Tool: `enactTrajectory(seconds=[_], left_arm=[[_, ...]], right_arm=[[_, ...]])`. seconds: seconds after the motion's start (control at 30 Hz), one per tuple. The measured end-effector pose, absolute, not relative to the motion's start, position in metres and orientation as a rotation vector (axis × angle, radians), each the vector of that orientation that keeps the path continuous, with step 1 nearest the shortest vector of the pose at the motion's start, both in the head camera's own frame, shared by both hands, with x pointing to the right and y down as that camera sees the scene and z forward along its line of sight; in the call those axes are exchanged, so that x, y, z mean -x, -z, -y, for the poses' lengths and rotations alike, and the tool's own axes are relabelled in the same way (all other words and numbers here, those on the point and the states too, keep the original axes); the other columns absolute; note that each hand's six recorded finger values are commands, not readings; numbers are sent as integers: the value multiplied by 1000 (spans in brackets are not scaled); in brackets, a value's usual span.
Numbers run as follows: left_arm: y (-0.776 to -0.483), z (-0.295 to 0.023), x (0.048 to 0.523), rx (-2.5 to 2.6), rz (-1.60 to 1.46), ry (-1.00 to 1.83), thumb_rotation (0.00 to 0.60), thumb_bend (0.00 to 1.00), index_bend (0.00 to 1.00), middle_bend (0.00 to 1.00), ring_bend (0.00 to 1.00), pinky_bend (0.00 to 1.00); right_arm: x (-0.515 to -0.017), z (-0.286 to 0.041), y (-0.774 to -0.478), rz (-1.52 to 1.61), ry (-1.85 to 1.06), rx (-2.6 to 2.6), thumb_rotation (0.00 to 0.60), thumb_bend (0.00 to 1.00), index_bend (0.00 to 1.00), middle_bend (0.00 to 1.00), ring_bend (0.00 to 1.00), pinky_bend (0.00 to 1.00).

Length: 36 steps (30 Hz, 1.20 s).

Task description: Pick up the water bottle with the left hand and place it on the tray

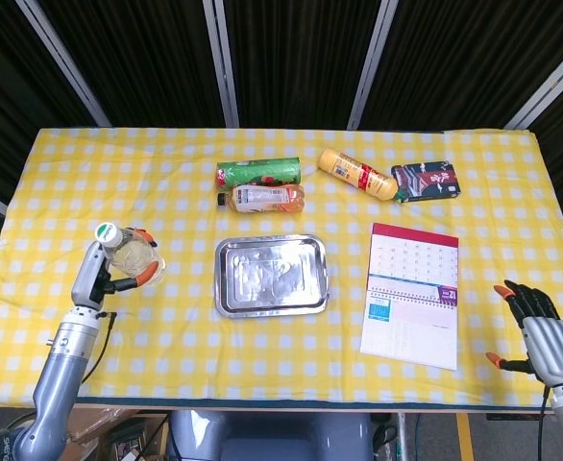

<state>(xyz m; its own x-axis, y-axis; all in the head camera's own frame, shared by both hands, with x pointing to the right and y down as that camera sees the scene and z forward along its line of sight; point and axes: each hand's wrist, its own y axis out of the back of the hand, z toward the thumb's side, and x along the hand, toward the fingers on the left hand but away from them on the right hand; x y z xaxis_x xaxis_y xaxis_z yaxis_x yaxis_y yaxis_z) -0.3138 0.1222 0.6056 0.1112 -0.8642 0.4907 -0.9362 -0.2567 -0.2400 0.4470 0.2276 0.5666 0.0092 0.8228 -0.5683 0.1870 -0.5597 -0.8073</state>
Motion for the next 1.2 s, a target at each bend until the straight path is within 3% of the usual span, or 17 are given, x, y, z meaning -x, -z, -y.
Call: enactTrajectory(seconds=[0.13,0.3,0.5,0.93,1.2], left_arm=[[-620,-127,330,-2186,1834,-804,600,509,766,772,210,84],[-618,-123,319,-2205,1809,-733,600,510,767,772,210,83],[-615,-116,279,-2274,1728,-659,600,510,768,772,211,83],[-607,-117,142,-2410,1519,-553,600,514,772,774,217,84],[-581,-114,153,-2422,1606,-580,600,514,772,774,217,84]], right_arm=[[-445,-228,-567,1032,-1586,1781,600,158,127,73,1,0],[-444,-229,-569,1019,-1592,1782,600,157,127,73,1,0],[-444,-228,-569,1020,-1591,1780,600,158,128,73,1,0],[-447,-228,-568,1030,-1591,1780,600,157,128,73,1,0],[-447,-229,-564,1037,-1581,1782,600,158,128,74,1,0]])
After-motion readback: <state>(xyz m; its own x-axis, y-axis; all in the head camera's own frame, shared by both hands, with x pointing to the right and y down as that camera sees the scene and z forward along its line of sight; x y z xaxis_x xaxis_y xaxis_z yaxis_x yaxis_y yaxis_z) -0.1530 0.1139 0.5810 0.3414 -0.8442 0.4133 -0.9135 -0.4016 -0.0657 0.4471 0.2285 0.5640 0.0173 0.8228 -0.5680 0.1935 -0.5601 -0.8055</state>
